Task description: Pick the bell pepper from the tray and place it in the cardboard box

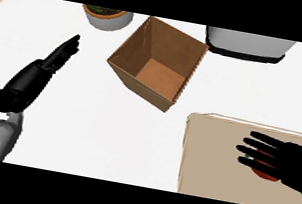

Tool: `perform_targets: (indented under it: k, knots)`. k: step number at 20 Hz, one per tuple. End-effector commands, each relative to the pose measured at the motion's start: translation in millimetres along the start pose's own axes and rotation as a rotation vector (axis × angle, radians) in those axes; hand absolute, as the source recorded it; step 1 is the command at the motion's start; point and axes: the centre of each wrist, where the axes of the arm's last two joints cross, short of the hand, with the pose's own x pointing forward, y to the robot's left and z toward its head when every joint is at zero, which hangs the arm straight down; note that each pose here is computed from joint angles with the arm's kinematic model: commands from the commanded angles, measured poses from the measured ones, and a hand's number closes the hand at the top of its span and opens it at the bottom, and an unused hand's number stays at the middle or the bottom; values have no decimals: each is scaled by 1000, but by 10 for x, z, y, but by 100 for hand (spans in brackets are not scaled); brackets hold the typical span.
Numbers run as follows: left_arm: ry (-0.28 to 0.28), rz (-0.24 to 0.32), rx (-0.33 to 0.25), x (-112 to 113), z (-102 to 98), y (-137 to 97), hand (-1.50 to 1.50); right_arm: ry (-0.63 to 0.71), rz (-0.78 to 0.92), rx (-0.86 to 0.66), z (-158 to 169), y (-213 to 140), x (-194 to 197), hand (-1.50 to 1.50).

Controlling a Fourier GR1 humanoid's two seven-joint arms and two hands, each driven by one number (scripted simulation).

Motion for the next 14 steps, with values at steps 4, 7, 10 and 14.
perform_targets:
  k: [4,7,10,14]
  knots:
    - [-8,-26,9,-5,70,29,0,55,28,1,-115,103,-104,-150]
    - [-10,-7,-6,180,-49,101,0,70,44,-8,-364,254,3,-150]
    - [-5,-7,-4,-13,-28,-16,0,37,12,12,-186,205,20,-150]
    - [-1,-7,-11,110,111,9,0,22,13,34,-132,411,-188,-150]
